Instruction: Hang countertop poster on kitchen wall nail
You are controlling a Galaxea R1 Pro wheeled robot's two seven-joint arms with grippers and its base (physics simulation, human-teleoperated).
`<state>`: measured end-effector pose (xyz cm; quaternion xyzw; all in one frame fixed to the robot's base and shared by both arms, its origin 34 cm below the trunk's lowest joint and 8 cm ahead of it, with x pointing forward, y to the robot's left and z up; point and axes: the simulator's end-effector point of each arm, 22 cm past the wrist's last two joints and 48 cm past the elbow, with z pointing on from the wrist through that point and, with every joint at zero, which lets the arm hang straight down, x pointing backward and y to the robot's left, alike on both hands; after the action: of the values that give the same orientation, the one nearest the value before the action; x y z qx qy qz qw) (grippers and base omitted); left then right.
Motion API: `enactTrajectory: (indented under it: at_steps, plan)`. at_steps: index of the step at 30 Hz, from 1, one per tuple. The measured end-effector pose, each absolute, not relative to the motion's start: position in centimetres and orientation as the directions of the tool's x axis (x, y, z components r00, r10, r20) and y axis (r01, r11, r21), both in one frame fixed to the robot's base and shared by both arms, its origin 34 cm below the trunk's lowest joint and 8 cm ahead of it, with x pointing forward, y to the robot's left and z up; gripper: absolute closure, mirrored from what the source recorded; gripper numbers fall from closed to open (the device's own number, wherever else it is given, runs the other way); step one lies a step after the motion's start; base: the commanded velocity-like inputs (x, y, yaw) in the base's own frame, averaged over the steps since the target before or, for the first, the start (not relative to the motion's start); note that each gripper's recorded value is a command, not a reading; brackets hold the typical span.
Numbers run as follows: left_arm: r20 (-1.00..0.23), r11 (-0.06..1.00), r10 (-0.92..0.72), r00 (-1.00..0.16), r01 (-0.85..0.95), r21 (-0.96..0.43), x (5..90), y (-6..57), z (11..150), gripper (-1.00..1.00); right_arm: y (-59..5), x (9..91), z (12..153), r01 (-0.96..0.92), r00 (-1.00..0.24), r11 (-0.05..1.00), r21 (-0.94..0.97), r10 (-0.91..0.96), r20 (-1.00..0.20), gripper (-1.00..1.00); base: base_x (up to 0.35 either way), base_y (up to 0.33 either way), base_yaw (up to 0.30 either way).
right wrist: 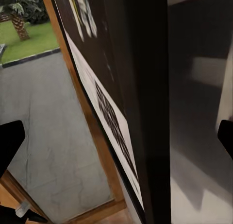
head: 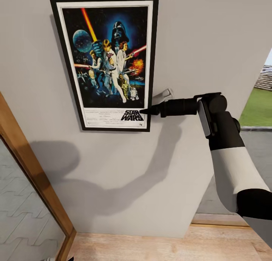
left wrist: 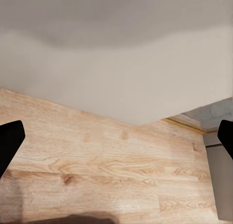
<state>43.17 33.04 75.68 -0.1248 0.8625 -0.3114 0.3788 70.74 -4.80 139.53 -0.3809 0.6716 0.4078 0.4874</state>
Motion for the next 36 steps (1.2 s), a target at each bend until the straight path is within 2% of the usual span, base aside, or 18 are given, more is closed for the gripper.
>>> enactTrajectory:
  at_steps: [19, 29, 30, 31, 36]
  plan:
    - [-0.576, 0.774, -0.451, -0.682, 0.021, -0.632, 43.2, 33.0, 75.7, -1.0, -4.8, 70.8, 139.5, -0.909, -0.23, 0.381, 0.17, -0.119, -0.966, -1.0, -0.042, -0.032, 0.0]
    - [-0.575, 0.774, -0.451, -0.682, 0.021, -0.632, 43.2, 33.0, 75.7, -1.0, -4.7, 70.4, 137.9, -0.909, -0.252, 0.368, 0.194, -0.117, -0.961, -1.0, -0.274, -0.002, 0.0]
    - [-0.578, 0.773, -0.451, -0.68, 0.027, -0.634, 43.1, 32.9, 75.9, -1.0, -4.9, 67.7, 135.3, -0.921, -0.207, 0.357, 0.158, -0.102, -0.973, -1.0, -0.044, 0.0, 0.0]
    - [-0.575, 0.772, -0.451, -0.682, 0.025, -0.635, 43.2, 32.9, 75.7, -1.0, -5.3, 66.9, 126.9, -0.882, -0.351, 0.366, 0.295, -0.094, -0.932, -1.0, -0.035, 0.0, 0.0]
    - [-0.576, 0.772, -0.451, -0.682, 0.026, -0.636, 43.2, 32.9, 75.8, -1.0, -9.0, 65.4, 119.5, -0.837, -0.383, 0.418, 0.353, 0.013, -0.924, -1.0, -0.016, 0.0, 0.0]
